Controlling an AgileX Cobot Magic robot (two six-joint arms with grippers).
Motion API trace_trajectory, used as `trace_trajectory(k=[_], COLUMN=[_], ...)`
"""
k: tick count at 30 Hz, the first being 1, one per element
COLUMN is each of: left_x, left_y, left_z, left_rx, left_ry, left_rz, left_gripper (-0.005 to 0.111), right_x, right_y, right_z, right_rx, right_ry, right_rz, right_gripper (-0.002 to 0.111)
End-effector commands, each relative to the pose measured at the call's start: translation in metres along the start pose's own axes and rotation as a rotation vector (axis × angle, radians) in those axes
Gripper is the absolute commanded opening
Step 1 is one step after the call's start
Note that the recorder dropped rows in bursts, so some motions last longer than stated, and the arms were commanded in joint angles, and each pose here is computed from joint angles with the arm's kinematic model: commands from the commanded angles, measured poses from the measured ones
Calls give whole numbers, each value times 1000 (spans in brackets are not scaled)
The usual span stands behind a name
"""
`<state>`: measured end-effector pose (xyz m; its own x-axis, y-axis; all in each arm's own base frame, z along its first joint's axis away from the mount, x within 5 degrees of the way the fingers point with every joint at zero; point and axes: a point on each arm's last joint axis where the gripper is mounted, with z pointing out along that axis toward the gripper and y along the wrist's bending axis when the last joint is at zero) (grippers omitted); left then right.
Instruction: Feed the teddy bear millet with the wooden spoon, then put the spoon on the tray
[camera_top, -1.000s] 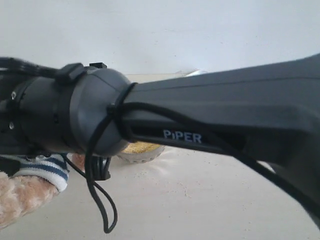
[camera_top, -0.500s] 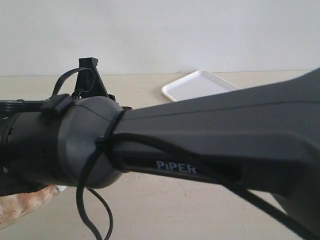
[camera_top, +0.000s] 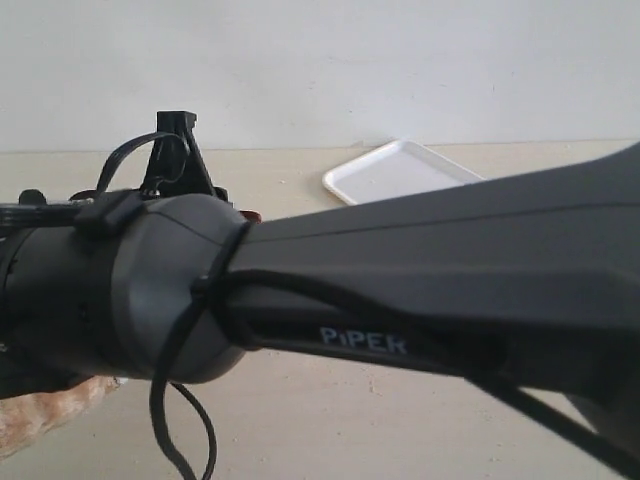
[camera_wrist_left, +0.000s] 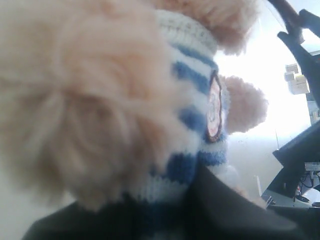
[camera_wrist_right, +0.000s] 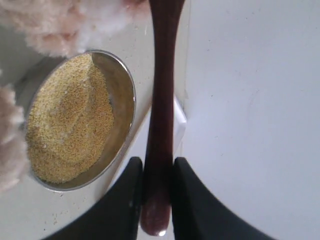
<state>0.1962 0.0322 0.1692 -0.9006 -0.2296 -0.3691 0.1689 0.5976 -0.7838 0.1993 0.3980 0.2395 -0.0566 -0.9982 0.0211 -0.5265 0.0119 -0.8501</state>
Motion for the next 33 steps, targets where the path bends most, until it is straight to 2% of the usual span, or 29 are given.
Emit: trace_trajectory(k=[1, 5, 9, 17, 22, 27, 33], left_x=[0, 0, 0, 0, 0, 0, 0], left_y=[-3, -3, -3, -3, -3, -3, -3], left_z=[-1, -1, -1, -1, -1, -1, -1], left_rx=[21, 21, 21, 21, 21, 21, 21], left_ry=[-11, -11, -11, -11, -11, -11, -11], left_rz=[6, 6, 6, 6, 6, 6, 6], left_gripper=[7, 7, 7, 7, 7, 7, 7], right_x=[16, 35, 59, 107, 124, 134, 132], right_y=[-24, -40, -52, -47, -48, -55, -59], right_z=[-12, -13, -9, 17, 35, 46, 64], right_rx=[-77, -224, -288, -465, -568, -552, -335], right_ry=[-6, 15, 47, 169, 206, 218, 269], right_rz=[124, 244, 296, 318, 320, 269, 83], right_gripper=[11, 11, 11, 11, 11, 11, 11])
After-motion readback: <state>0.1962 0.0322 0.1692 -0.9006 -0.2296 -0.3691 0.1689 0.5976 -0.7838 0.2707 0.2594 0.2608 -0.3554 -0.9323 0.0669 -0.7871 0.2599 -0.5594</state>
